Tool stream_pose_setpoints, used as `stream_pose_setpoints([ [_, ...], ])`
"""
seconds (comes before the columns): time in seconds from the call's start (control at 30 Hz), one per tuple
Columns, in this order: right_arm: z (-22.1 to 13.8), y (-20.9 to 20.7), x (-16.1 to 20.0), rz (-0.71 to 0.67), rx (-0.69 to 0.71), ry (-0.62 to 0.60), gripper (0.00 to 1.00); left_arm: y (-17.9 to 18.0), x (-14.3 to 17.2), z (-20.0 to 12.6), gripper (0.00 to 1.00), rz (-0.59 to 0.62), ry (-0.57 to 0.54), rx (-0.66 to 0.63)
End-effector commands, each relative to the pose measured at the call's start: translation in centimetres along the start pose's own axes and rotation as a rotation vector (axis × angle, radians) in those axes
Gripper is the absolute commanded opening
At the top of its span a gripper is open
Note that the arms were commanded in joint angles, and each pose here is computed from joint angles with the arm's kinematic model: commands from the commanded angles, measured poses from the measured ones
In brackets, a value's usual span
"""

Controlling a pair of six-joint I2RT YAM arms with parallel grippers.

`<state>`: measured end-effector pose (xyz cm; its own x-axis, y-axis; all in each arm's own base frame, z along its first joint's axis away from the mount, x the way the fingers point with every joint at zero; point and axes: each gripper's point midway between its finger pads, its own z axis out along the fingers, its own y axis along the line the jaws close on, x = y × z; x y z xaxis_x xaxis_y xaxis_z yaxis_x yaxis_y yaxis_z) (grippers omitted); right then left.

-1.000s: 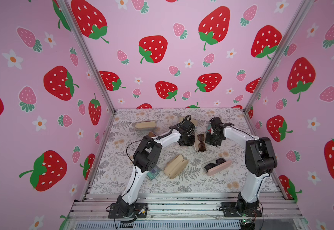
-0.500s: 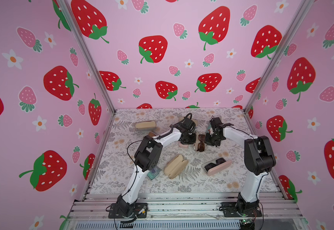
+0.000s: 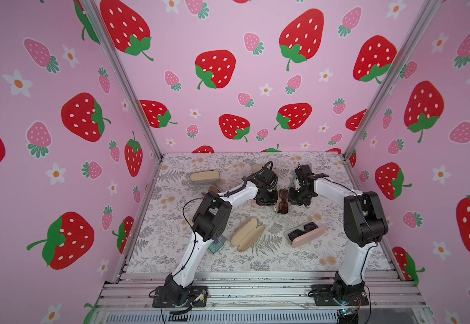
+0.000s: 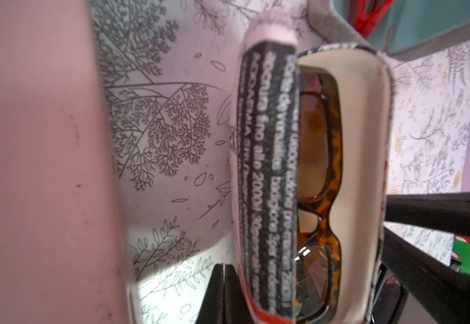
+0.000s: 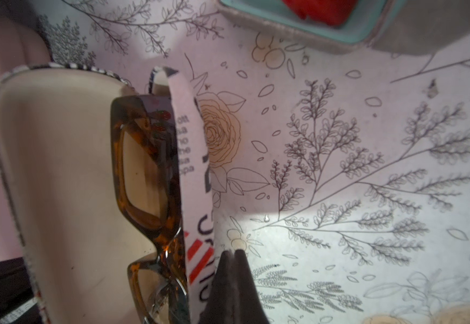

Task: Close the glasses case
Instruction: Close the glasses case at the center of the board.

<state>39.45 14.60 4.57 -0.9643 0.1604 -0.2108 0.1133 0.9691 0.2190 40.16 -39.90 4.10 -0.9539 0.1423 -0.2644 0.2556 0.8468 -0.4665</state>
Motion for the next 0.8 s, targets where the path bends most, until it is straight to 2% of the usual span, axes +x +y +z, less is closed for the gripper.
stream_pose_setpoints([
  [0.0,-0.7,2.3,-0.3,-0.036,-0.071,-0.009,0.0,-2.2,-0.2,-0.1,0.0,0.024,0.0,0.043],
  [0.5,-2.2,5.8,-0.6,-0.065,-0.224,-0.027,0.0,-2.9,0.3,0.3,0.0,0.038,0.015,0.046],
  [0.77,-2.7,6.6,-0.5,-0.074,-0.253,-0.031,0.0,-3.1,0.4,0.6,0.0,0.041,0.018,0.048],
])
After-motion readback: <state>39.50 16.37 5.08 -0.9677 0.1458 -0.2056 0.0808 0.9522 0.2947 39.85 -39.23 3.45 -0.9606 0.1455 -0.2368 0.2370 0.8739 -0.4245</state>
